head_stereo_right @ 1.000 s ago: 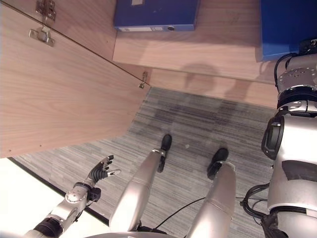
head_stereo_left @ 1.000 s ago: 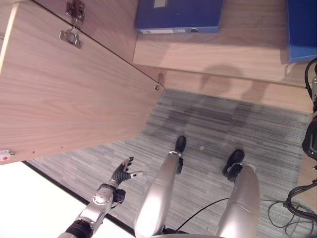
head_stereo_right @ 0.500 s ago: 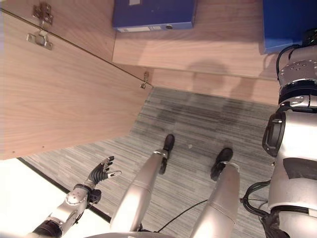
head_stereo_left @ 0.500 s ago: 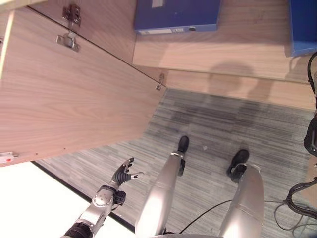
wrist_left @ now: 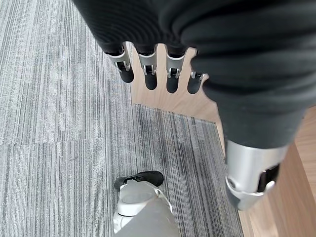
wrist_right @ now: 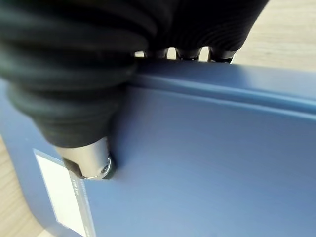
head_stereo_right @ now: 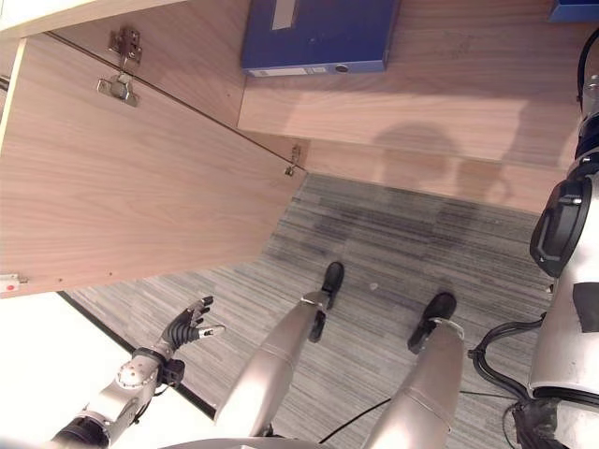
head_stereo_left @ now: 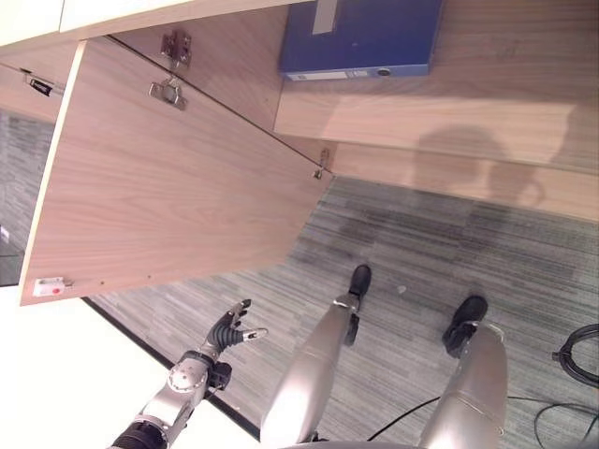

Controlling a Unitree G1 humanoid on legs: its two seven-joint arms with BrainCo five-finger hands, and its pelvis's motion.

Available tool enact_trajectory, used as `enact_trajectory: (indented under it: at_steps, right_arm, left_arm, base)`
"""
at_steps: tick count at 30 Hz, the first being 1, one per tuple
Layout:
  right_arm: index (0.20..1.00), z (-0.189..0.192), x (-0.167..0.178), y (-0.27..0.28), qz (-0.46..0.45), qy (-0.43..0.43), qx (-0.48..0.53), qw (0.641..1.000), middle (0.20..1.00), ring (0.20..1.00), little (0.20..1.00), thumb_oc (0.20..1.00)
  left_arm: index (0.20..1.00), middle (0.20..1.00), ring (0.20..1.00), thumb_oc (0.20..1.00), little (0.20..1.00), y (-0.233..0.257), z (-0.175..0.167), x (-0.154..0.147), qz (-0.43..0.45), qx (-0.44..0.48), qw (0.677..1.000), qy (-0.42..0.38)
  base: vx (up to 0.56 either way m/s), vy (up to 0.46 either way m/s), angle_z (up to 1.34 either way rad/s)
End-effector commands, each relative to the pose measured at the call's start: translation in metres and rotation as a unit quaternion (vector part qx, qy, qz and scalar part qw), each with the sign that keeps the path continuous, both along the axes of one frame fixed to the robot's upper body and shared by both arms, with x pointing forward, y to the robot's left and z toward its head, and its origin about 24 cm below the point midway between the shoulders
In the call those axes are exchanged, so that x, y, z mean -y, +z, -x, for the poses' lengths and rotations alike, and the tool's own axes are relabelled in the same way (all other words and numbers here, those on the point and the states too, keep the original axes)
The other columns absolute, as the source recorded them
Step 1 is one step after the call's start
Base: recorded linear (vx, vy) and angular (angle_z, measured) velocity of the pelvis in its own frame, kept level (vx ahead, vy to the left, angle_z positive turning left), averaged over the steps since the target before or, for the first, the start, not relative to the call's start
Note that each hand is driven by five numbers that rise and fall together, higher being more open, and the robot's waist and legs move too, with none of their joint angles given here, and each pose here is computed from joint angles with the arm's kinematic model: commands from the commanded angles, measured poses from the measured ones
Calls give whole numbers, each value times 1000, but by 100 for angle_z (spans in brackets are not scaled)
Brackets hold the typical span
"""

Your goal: Put the empty folder in the office cabinet

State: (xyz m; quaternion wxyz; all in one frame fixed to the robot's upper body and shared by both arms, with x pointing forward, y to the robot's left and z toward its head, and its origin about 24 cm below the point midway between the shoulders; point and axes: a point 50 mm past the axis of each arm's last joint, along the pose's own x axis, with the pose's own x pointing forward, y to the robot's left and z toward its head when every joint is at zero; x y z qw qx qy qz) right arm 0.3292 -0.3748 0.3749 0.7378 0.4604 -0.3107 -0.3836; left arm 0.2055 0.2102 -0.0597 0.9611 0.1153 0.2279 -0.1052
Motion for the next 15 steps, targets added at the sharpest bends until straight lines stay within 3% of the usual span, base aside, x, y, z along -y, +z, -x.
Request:
enact_trajectory:
  at_steps: [1,10,11,12,13,15]
  right_arm:
    - [200,32,-2,63,139,-45,51,988,200,200,200,200]
    - [203,33,-1,63,143,-51,33,988,203,203,203,203]
    - [373,32,-1,62,144,-52,27,988,373,373,373,373]
    - [598,32,-1,62,145,-51,22,988,598,598,598,598]
    - [1000,30,-1,60,144,-49,14,988,1000,1000,1000,1000]
    - [1000,26,2,51,141,-42,-18,989,1000,1000,1000,1000]
  left_arm:
    - [1000,1000,1000,1000,1000,3,7,-22,-22,-1,1000,12]
    - [1000,1000,1000,1000,1000,10,4,-17,-9,15,1000,4]
    - [1000,1000,1000,1000,1000,10,5,-18,-9,16,1000,6]
    - [1000,1000,1000,1000,1000,10,5,-18,-9,15,1000,6]
    - [1000,1000,1000,1000,1000,10,5,-18,-8,16,1000,6]
    - [1000,1000,1000,1000,1000,11,5,-17,-8,16,1000,4]
  base:
    - [-16,50,1]
    - [-3,8,0]
    - [0,0,0]
    - [0,0,0]
    - [0,0,0]
    - [-11,15,0]
